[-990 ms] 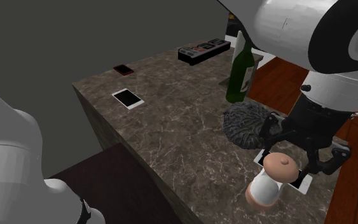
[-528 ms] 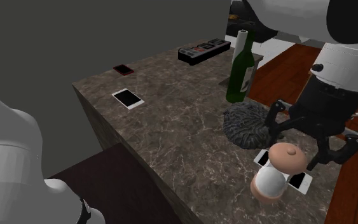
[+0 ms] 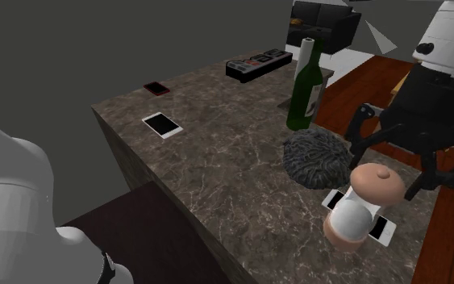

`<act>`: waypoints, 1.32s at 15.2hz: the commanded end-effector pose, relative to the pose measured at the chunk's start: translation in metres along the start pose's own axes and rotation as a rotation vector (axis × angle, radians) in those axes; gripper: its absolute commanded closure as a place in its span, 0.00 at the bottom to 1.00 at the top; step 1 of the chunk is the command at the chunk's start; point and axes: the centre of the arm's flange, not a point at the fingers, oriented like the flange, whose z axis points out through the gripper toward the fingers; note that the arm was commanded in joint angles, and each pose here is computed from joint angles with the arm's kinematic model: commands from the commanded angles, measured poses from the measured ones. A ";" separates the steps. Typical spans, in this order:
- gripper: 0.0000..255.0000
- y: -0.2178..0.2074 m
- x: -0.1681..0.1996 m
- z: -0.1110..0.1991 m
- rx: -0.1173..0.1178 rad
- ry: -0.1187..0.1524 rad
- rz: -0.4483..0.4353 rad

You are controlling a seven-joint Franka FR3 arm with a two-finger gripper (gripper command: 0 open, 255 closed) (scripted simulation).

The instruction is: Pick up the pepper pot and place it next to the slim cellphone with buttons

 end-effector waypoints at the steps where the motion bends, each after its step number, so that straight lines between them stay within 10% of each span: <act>1: 1.00 -0.001 -0.001 -0.010 0.000 0.000 0.000; 20: 1.00 -0.001 -0.017 -0.110 0.000 0.000 0.000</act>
